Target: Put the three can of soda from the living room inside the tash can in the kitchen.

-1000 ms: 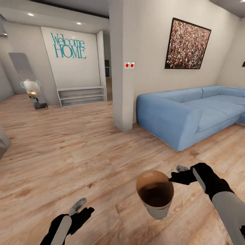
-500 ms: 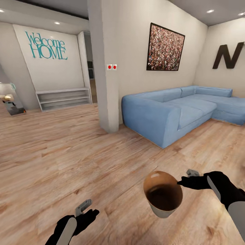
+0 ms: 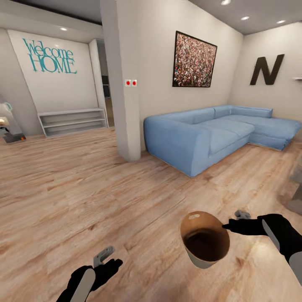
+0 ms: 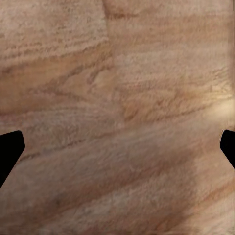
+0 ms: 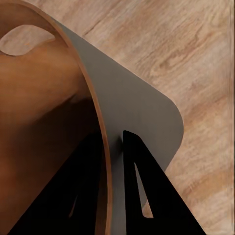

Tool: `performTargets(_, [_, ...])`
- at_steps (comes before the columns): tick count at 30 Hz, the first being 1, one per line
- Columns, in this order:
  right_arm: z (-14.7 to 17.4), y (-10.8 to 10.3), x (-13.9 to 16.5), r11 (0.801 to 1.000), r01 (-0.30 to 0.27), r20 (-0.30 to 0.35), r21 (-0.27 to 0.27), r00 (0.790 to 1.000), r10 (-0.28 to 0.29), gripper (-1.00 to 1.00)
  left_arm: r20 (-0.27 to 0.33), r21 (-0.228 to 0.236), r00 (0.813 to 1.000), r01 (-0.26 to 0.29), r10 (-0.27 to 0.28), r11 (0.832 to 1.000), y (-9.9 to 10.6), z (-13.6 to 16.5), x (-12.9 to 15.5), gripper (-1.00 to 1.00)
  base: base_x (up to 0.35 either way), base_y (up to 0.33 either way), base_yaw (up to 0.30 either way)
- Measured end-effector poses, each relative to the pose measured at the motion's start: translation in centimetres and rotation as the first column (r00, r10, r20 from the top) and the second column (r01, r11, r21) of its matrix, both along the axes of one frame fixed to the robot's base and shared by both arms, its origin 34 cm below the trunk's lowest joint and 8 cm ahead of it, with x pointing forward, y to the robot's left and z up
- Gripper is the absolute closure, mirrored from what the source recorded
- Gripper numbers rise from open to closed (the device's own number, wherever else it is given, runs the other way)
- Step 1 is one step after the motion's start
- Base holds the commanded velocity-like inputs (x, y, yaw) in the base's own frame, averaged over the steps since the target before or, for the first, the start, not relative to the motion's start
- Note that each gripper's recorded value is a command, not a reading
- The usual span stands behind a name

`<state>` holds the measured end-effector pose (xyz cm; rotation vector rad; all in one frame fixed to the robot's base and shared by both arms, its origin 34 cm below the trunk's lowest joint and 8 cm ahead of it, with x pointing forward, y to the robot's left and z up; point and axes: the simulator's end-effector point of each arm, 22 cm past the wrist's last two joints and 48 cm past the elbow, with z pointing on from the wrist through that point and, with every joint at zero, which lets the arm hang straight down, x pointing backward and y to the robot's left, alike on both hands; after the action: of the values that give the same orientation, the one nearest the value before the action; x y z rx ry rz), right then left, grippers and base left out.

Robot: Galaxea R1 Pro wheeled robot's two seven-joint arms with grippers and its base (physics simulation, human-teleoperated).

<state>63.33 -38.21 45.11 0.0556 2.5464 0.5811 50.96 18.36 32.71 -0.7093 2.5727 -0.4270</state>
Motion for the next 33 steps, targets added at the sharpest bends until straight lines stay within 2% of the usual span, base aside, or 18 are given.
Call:
performTargets(6, [-0.1, -0.2, 0.0, 1.0, -0.002, 0.001, -0.014, 1.0, 0.002, 1.0, -0.001, 0.001, 1.0, 0.003, -0.003, 1.0, -0.1, 0.0, 0.0, -1.0, -0.296, -0.196, -0.295])
performTargets(12, [-0.2, -0.2, 0.0, 1.0, -0.001, 0.0, -0.015, 1.0, 0.001, 1.0, -0.008, 0.01, 0.999, 0.052, -0.052, 0.999, -1.5, -0.3, -0.5, -1.0, -0.257, -0.237, -0.3])
performTargets(21, [-0.3, -0.5, -0.1, 1.0, 0.005, -0.005, -0.022, 1.0, -0.005, 1.0, -0.011, 0.013, 0.998, 0.061, -0.061, 0.998, -1.7, -0.5, -0.7, -1.0, -0.189, -0.252, -0.3])
performTargets(23, [-0.3, -0.9, -0.2, 1.0, 0.008, -0.006, -0.029, 1.0, -0.008, 1.0, -0.011, 0.011, 0.998, 0.062, -0.062, 0.998, -1.8, -0.5, -0.7, -1.0, -0.045, -0.071, -0.3])
performTargets(25, [-0.8, -1.2, -0.7, 1.0, 0.022, -0.024, -0.015, 0.999, -0.022, 1.0, -0.011, 0.01, 0.998, 0.063, -0.062, 0.998, -1.8, -0.5, -0.7, -1.0, -0.02, -0.032, -0.3])
performTargets(30, [-1.4, -3.6, -1.7, 0.998, 0.043, -0.045, -0.046, 0.998, -0.045, 1.0, -0.012, 0.011, 0.998, 0.064, -0.063, 0.998, -1.8, -0.5, -0.7, -1.0, -0.006, -0.137, -0.3])
performTargets(33, [-1.4, -3.9, -1.8, 0.998, 0.05, -0.047, -0.039, 0.998, -0.052, 1.0, -0.01, 0.044, 0.997, 0.08, -0.08, 0.996, -1.6, -0.6, -0.7, -1.0, -0.001, -0.275, -0.3])
